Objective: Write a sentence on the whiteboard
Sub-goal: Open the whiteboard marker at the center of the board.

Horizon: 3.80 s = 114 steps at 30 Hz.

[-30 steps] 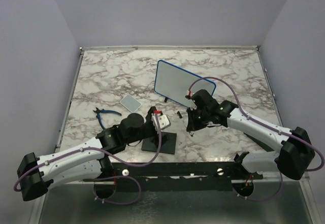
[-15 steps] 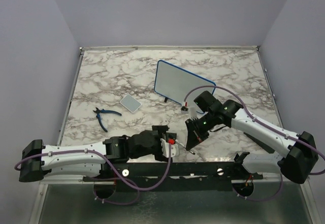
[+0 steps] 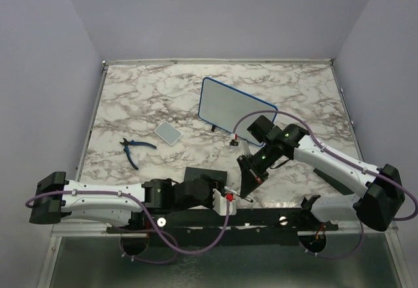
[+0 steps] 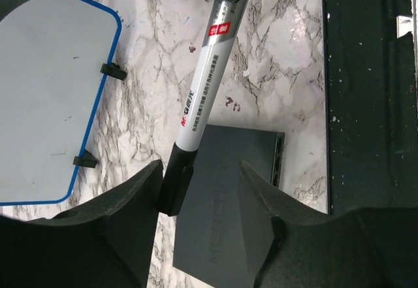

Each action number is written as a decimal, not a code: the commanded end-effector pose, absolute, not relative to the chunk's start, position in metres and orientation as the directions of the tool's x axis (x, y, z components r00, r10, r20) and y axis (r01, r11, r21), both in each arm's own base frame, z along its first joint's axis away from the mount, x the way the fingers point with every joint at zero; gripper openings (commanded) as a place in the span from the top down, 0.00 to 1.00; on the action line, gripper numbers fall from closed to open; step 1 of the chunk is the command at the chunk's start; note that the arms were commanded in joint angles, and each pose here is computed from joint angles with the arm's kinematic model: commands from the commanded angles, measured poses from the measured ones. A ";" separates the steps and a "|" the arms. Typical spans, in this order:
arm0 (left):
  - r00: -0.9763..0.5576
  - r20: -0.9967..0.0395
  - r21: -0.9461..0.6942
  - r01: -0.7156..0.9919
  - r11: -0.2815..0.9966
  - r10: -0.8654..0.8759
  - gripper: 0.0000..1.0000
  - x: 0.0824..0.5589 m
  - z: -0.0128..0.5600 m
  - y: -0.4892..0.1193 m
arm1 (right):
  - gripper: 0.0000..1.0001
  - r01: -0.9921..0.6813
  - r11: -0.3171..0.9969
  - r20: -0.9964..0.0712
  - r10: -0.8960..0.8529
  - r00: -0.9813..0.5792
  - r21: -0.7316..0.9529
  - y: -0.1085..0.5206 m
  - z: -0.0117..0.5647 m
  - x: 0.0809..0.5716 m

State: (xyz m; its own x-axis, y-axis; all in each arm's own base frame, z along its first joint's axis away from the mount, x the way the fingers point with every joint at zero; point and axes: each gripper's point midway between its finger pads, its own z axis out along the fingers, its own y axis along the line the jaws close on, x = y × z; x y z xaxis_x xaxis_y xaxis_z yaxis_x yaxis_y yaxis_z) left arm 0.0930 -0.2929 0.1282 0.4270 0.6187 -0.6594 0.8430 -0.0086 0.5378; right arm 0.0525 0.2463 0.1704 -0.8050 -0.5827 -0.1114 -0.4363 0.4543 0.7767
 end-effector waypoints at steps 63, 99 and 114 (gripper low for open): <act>0.230 -0.847 0.404 0.865 0.298 0.479 1.00 0.136 0.170 -0.287 | 0.41 -0.578 0.456 -0.543 -0.220 -0.810 0.677 0.288 0.230 0.133; 0.191 -0.856 0.348 0.900 0.263 0.480 1.00 0.130 0.166 -0.300 | 0.71 -0.583 0.520 -0.533 -0.261 -0.805 0.625 0.302 0.206 0.123; 0.173 -0.859 0.336 0.901 0.275 0.482 1.00 0.132 0.163 -0.296 | 0.78 -0.580 0.500 -0.527 -0.260 -0.809 0.643 0.299 0.207 0.116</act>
State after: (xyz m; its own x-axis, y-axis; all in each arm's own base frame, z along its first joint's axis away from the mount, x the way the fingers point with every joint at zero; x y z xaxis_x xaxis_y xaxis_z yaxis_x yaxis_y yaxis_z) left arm 0.1332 -0.2919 0.1512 0.1811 0.5174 -0.8363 0.8929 0.2699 0.3603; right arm 0.1204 0.3008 0.2058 -0.8139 -0.2602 -0.5195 -0.5730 0.5081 0.6430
